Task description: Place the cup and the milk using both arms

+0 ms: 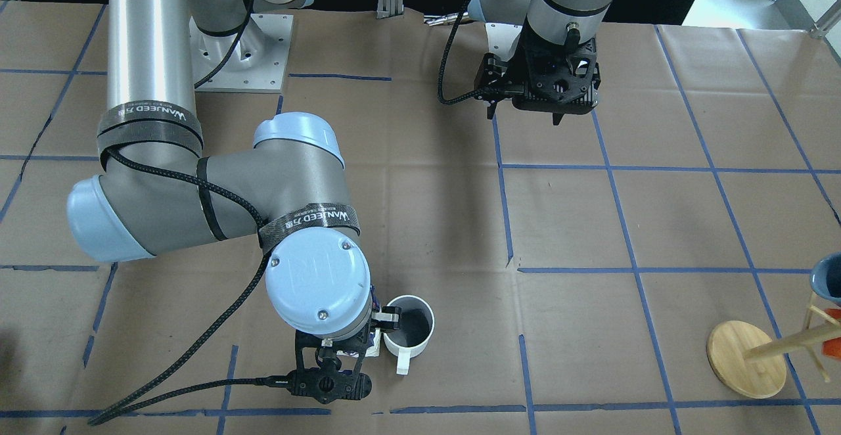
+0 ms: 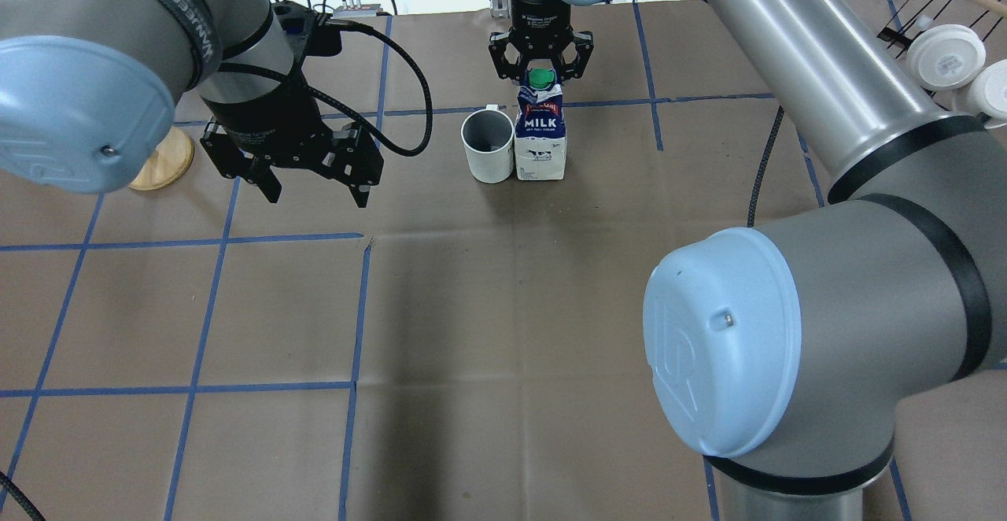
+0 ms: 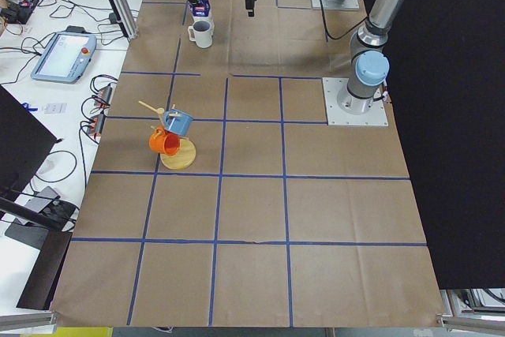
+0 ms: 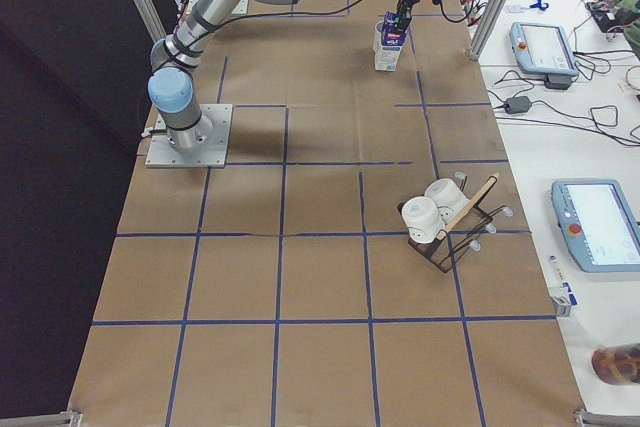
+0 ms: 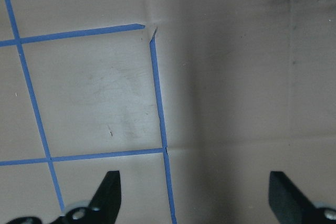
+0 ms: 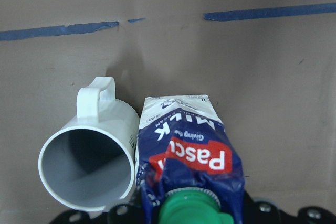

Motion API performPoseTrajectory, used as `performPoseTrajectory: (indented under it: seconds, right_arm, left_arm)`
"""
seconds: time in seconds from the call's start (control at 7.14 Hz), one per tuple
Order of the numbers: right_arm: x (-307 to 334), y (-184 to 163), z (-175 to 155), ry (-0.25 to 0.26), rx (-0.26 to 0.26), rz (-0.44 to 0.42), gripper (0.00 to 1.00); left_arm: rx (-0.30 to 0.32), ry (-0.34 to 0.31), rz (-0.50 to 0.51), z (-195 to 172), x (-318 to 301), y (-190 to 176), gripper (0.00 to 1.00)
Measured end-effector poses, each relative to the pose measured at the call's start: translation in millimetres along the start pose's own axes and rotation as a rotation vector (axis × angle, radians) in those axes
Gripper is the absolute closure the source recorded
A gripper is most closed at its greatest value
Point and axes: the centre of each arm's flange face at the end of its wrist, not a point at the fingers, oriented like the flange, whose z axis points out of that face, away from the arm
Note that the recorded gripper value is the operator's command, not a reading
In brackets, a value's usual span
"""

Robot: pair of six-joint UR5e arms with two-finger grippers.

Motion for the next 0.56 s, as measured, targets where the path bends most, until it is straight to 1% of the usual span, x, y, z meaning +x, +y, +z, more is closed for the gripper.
performPoseTrajectory:
  seconds: [0.28, 0.42, 0.56]
  right_arm:
    - [3, 2, -11, -0.006, 0.015, 0.026, 0.0]
    - [7, 5, -23, -0.007, 0.028, 0.031, 0.0]
    - [12, 16, -46, -0.01, 0.047, 0.028, 0.0]
  left_arm:
    - [0.0, 0.0, 0.0, 0, 0, 0, 0.0]
    - [0.0, -0.001, 0.0, 0, 0, 0, 0.0]
    - [0.0, -0.001, 0.0, 0, 0, 0, 0.0]
